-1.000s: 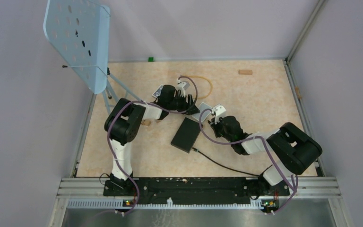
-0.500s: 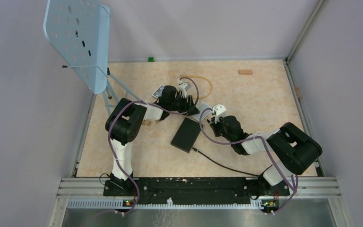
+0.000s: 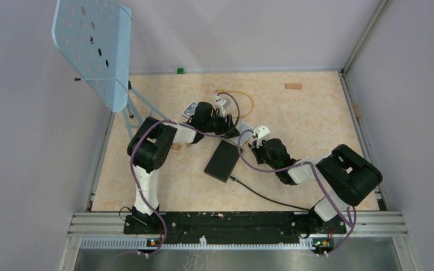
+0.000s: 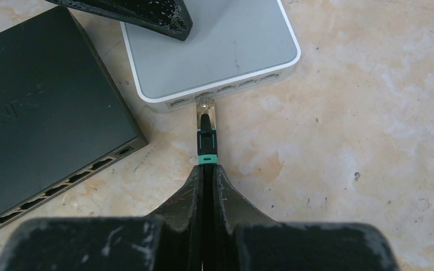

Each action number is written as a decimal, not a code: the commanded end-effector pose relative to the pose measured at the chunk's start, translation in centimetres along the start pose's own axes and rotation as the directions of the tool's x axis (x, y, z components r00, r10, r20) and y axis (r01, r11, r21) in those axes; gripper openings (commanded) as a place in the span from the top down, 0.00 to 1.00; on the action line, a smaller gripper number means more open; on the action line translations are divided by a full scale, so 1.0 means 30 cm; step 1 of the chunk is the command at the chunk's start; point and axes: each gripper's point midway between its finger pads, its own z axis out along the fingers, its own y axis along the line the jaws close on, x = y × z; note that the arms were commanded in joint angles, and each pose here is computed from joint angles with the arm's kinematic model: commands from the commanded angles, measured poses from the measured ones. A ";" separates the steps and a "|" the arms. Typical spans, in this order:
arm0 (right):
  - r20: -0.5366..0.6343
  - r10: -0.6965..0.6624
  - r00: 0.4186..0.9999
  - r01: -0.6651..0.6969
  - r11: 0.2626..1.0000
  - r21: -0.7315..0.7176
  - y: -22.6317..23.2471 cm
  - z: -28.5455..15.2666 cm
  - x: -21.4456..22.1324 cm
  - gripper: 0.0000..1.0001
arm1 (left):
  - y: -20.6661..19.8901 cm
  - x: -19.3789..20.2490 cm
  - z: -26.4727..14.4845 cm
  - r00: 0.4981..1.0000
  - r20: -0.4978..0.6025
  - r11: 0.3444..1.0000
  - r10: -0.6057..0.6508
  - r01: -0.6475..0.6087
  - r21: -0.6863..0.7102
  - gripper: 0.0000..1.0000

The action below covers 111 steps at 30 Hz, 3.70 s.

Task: Insert the plug into the switch port

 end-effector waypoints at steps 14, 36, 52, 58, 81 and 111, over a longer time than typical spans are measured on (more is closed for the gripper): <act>0.157 0.035 0.987 -0.036 0.999 0.004 -0.006 0.005 -0.163 1.00 | 0.002 0.104 0.018 0.996 -0.084 1.000 -0.010 0.011 0.011 0.47; 0.181 0.033 0.983 -0.026 0.999 -0.045 0.023 0.013 -0.166 1.00 | -0.006 0.130 0.023 0.994 -0.106 0.999 0.001 0.003 0.035 0.47; 0.193 0.036 0.981 -0.030 0.999 -0.035 0.014 -0.010 -0.159 1.00 | 0.004 0.136 0.027 0.993 -0.115 1.000 0.007 -0.005 0.022 0.46; 0.205 0.034 0.978 -0.029 0.999 -0.027 0.007 -0.024 -0.174 1.00 | 0.010 0.131 0.029 0.994 -0.113 1.000 0.008 -0.007 0.013 0.46; 0.187 0.032 0.982 -0.033 0.999 0.004 -0.004 0.036 -0.113 1.00 | -0.014 0.196 0.018 0.989 -0.149 0.998 -0.006 0.015 0.061 0.46; 0.303 -0.032 0.952 0.036 0.999 -0.006 0.012 0.098 -0.322 1.00 | -0.244 0.422 -0.013 0.954 -0.288 0.957 0.083 0.004 0.290 0.49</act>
